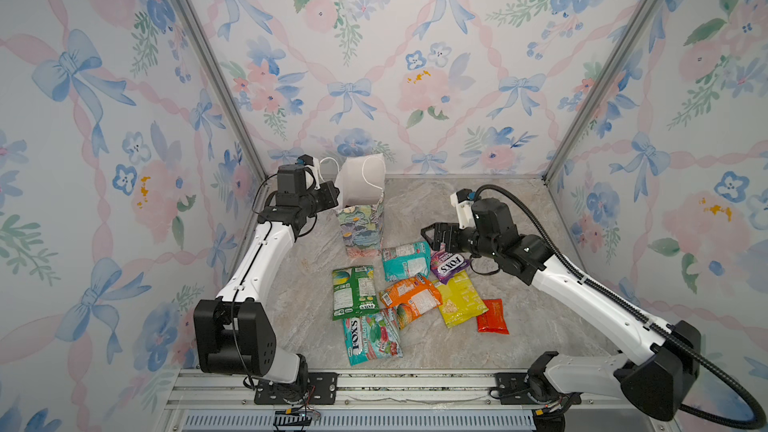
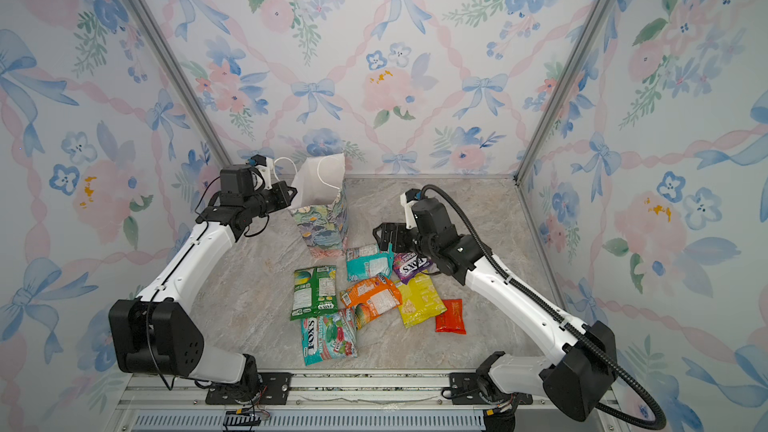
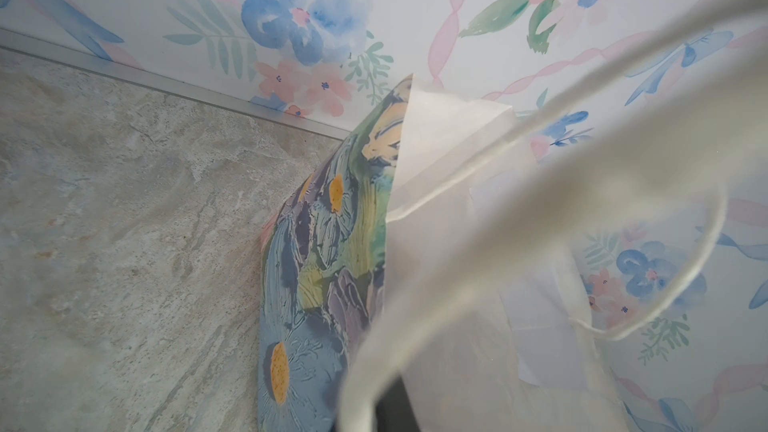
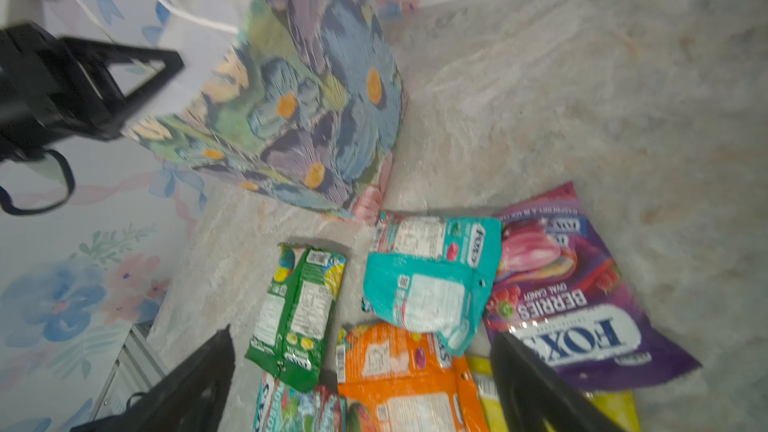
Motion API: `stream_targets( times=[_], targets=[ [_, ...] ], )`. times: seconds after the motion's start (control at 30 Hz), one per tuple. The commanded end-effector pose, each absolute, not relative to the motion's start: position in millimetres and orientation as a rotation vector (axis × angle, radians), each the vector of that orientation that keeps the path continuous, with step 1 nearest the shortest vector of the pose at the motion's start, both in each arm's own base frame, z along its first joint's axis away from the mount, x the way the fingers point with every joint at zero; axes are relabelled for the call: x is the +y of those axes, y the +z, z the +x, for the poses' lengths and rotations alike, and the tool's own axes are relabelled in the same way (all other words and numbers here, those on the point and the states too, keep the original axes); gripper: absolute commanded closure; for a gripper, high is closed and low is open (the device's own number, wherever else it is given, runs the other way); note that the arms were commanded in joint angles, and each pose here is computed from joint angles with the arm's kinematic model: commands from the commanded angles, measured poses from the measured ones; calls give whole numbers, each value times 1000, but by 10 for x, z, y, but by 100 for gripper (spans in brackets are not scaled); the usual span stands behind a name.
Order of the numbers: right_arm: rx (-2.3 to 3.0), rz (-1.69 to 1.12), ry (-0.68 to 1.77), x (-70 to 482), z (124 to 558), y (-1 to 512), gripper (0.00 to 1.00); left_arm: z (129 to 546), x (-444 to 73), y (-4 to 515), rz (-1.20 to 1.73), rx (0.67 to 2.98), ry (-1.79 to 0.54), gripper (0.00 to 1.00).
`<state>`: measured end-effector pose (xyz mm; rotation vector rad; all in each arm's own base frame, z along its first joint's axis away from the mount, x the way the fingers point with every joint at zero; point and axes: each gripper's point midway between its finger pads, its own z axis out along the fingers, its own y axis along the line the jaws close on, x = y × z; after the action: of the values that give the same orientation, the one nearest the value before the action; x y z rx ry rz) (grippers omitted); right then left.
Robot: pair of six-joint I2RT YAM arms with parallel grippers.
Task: Place the snacks into the paper bag
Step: 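Move the right gripper down to the mint FOX'S Blossom packet and grasp it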
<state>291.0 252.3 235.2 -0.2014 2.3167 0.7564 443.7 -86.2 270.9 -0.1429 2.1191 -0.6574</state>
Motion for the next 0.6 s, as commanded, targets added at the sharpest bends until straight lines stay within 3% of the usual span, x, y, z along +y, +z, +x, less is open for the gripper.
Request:
stream_targets(
  times=[0.0,0.3,0.57],
  targets=[
    [2456,-214,777,2503,2479,1959,7,4454,-882,2775,-66,2093,-660,100],
    [2688,-350,997,2931,1719,1245,26,4416,-874,2713,-46,2103,-655,100],
    [2775,-472,1110,3298,1452,999,32,4394,-897,2677,-35,2112,-668,100]
  ],
)
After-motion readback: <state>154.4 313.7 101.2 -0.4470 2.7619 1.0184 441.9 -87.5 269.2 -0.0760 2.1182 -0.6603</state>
